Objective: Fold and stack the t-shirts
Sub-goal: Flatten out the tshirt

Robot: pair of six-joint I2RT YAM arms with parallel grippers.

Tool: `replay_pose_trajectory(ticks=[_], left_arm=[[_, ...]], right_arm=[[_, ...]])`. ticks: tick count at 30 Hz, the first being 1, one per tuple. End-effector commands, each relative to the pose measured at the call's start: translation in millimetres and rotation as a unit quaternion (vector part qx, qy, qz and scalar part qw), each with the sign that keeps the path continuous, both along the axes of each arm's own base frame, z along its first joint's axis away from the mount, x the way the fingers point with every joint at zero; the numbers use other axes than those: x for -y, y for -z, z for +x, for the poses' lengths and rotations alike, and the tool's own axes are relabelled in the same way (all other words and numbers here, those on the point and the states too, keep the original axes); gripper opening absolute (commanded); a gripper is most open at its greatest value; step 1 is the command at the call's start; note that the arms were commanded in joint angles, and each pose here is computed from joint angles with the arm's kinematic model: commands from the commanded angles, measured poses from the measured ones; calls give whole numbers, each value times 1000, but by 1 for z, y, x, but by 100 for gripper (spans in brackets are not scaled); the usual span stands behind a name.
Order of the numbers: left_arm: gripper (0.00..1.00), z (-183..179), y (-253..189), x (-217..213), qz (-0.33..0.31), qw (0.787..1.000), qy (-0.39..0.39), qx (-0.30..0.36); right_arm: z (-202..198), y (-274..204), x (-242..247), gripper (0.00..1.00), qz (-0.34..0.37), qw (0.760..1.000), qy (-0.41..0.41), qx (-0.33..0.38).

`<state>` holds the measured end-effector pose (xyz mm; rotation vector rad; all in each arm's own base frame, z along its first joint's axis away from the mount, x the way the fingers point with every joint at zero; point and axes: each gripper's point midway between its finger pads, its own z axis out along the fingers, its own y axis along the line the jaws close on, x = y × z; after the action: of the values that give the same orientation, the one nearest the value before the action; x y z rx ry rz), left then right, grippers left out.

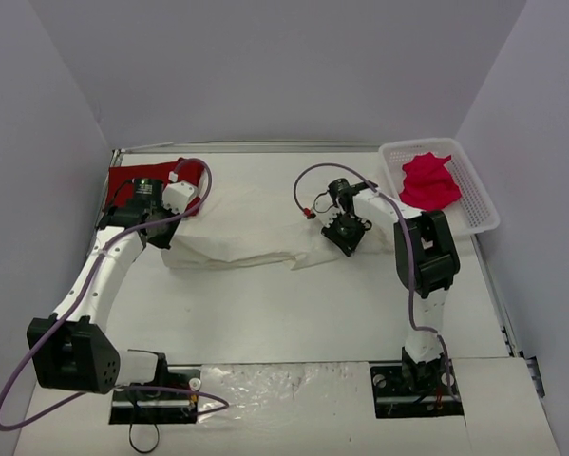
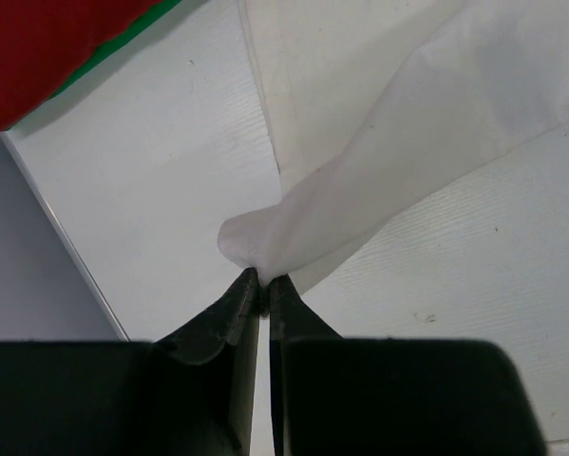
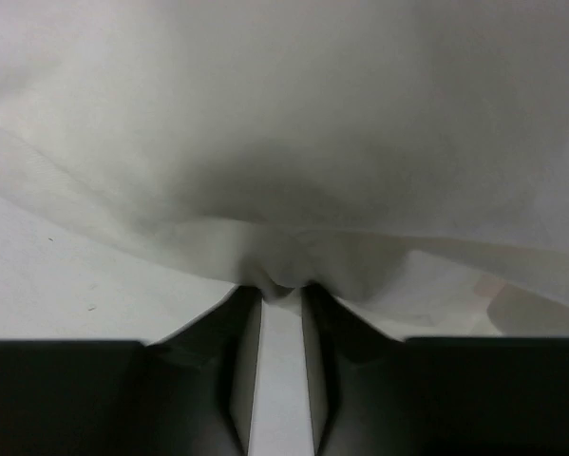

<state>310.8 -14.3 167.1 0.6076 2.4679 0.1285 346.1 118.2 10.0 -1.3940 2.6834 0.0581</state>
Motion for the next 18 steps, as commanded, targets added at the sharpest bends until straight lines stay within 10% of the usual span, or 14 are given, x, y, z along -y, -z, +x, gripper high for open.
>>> replay_pose_trajectory(ticks=[1,3,18], left_arm=[[2,1,-9,1,-8,1000,0,17],[2,1,-9,1,-8,1000,0,16],[2,5,-15,1,-9,1000,-1,21]], right_arm=[[2,0,1,19,-11,1000,7,-3],[1,-2,1,0,-10,1000,6,-1],[-45,-87,7,0,24,999,-26,-4]])
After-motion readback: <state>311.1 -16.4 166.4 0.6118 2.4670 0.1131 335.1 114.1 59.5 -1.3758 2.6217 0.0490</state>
